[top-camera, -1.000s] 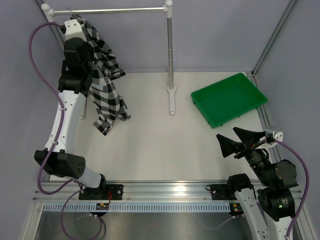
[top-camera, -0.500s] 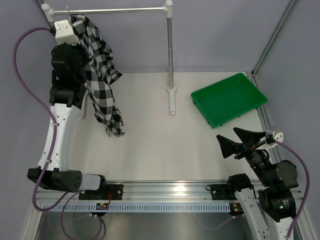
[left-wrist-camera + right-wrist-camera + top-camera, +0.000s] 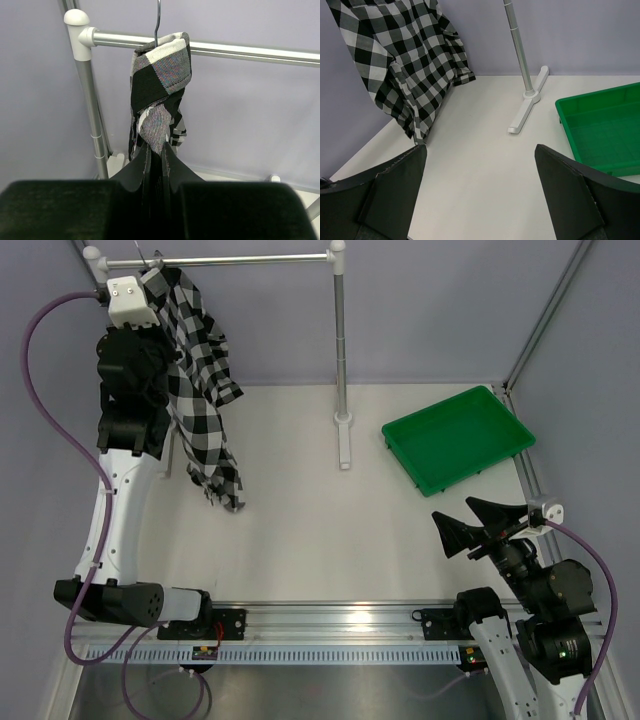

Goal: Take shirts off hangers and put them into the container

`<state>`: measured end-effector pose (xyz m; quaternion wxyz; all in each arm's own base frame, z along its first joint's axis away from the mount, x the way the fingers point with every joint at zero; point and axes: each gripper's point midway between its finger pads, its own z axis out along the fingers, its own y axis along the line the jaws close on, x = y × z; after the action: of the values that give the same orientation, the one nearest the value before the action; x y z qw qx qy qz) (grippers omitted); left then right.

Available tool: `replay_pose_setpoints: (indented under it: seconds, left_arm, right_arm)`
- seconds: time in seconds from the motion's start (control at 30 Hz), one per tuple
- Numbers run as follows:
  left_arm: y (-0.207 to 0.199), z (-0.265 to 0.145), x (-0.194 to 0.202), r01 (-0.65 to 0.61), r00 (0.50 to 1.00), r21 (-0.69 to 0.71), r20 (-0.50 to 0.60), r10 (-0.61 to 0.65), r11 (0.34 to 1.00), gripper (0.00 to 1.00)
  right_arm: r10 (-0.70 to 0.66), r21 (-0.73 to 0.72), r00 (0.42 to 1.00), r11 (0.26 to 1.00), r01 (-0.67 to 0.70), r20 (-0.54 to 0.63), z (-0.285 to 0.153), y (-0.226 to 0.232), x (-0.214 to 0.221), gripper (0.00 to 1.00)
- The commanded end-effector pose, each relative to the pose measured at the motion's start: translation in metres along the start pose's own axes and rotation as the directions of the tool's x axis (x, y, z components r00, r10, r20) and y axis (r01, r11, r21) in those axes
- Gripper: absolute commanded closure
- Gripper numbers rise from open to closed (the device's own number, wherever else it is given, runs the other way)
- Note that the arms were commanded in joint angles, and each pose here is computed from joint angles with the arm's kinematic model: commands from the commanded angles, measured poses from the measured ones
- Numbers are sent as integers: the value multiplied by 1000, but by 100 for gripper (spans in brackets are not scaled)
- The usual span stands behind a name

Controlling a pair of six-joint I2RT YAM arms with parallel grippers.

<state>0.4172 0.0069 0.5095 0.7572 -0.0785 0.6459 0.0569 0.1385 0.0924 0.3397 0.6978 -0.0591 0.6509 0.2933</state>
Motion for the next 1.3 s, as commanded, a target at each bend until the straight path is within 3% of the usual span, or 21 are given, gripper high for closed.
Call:
replay_pose_setpoints:
  seconds: [0.0, 0.3, 0.5, 0.67, 0.87, 1.0, 1.13, 1.27]
  left_arm:
    - [1, -29, -94, 99, 958, 61, 263, -112, 993, 100]
    - [1, -80, -79, 134, 971, 134, 179, -157, 982, 100]
    - [-7, -111, -24, 181, 981, 201, 32, -191, 963, 100]
    - [-21, -160, 17, 219, 976, 325, -78, -205, 920, 100]
    - [-56, -213, 56, 231, 972, 563, -160, -170, 793, 100]
    - [-88, -244, 89, 274, 961, 734, -230, -152, 621, 100]
    - [-107, -266, 100, 297, 955, 807, -249, -161, 511, 100]
    - [-118, -273, 115, 296, 955, 835, -270, -125, 464, 100]
  right_arm:
    - [-26, -43, 999, 999, 27, 28, -6, 11, -12, 0]
    - [-31, -60, 999, 998, 32, 32, -8, 15, -13, 0]
    - [-33, -64, 999, 997, 35, 39, -9, 16, -15, 1]
    - [-14, -60, 999, 998, 17, 41, -8, 17, -20, 0]
    - [27, -11, 1000, 1000, -27, 12, 1, 11, -26, 1]
    - [55, 11, 996, 998, -55, -64, 20, 6, -22, 1]
    - [78, 9, 987, 997, -77, -138, 36, 7, -22, 1]
    - [108, 8, 972, 994, -109, -211, 56, 6, -17, 1]
